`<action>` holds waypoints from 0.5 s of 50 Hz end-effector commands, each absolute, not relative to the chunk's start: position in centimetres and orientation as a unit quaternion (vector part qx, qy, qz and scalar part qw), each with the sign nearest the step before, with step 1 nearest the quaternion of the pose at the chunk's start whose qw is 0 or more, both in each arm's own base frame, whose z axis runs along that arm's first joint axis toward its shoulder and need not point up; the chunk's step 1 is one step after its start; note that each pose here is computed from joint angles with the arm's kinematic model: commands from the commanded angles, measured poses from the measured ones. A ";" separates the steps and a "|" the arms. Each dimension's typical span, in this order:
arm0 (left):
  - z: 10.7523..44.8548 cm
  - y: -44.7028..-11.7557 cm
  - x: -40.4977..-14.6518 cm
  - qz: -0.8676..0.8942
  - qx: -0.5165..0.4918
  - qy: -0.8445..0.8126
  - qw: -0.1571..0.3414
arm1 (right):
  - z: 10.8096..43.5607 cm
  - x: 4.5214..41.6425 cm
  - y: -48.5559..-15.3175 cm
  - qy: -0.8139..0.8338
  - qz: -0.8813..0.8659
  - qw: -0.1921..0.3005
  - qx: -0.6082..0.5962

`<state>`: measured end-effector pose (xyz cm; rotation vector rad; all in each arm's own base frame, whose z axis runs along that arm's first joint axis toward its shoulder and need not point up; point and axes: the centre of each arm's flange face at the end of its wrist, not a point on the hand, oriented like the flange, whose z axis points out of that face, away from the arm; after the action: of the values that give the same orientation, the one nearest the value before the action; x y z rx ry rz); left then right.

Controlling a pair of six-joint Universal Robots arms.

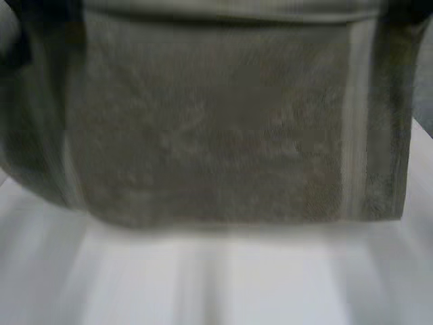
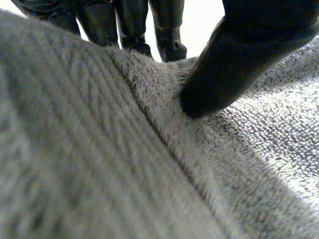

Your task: Fold the towel.

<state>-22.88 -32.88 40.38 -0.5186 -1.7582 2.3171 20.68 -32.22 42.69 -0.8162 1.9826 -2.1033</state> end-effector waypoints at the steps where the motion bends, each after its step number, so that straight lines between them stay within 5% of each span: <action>1: 30.3 -38.1 -24.0 0.700 -0.190 -0.681 0.096 | 36.0 25.6 -34.4 0.686 -0.653 0.073 -0.311; 5: 27.1 -40.6 -24.5 0.693 -0.202 -0.687 0.082 | 33.8 26.9 -36.3 0.681 -0.667 0.050 -0.298; 9: 28.0 -41.8 -24.7 0.716 -0.203 -0.664 0.072 | 34.3 27.5 -37.6 0.649 -0.704 0.043 -0.285; 19: 42.9 -41.2 -24.3 0.868 -0.153 -0.470 0.048 | 44.7 27.4 -37.4 0.455 -0.862 0.032 -0.222; 25: 46.7 -39.2 -24.1 0.896 -0.146 -0.417 0.050 | 47.5 27.0 -36.1 0.419 -0.883 0.067 -0.202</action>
<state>-24.33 -41.27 42.36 -0.4794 -1.4522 2.6296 27.39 -37.23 45.17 -0.6609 1.3745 -2.6526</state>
